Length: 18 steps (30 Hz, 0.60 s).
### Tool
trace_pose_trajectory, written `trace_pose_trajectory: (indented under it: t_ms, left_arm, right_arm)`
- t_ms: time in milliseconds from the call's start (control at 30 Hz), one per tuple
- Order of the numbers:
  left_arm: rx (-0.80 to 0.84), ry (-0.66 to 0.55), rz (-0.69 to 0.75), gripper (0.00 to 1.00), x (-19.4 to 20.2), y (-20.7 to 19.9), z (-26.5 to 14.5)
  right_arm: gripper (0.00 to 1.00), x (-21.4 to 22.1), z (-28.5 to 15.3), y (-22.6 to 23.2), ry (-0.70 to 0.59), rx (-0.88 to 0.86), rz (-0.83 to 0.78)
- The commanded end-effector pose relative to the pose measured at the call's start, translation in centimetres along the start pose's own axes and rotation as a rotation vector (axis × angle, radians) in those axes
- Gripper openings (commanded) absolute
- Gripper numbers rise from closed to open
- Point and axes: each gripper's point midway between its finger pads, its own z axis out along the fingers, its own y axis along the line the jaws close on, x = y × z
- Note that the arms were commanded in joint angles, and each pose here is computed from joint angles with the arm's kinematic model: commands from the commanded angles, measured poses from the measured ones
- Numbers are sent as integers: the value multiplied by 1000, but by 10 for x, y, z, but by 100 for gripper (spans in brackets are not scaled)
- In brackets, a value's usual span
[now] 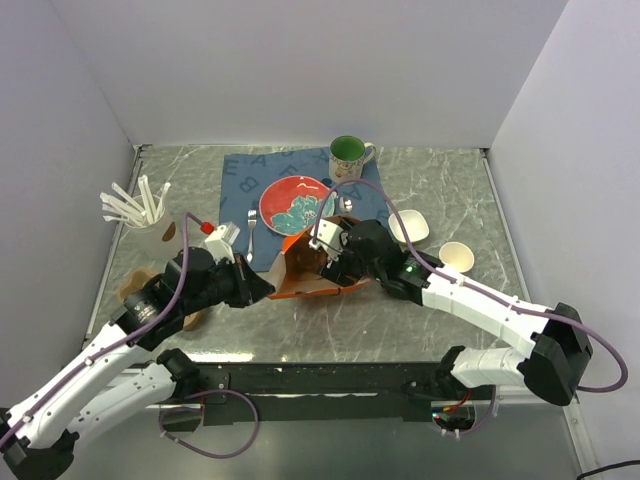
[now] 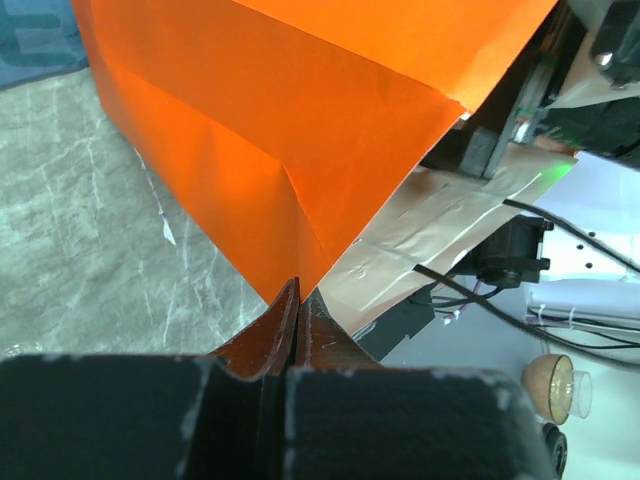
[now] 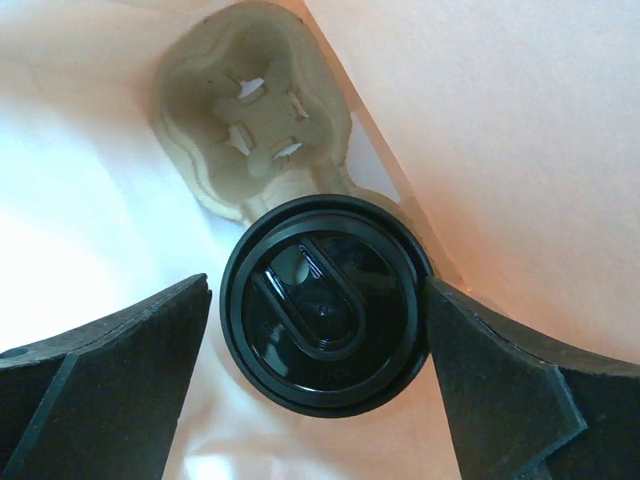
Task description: Pack the takeout coffee
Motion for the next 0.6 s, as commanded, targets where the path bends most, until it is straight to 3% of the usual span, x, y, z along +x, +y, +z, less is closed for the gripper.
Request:
trace_pose_trajectory:
  t_ms: [0, 200, 400, 567]
  left_arm:
    - [-47, 7, 30, 1, -1, 6, -6]
    - [-53, -1, 53, 1, -9, 3, -6]
    - [-55, -4, 64, 1, -11, 2, -6]
    - [-56, 3, 66, 1, -10, 3, -4]
  right_arm:
    - [83, -9, -17, -25, -7, 60, 48]
    - [74, -13, -17, -19, -11, 20, 55]
    - [86, -18, -20, -21, -17, 30, 63]
    - [86, -16, -21, -34, 4, 91, 48]
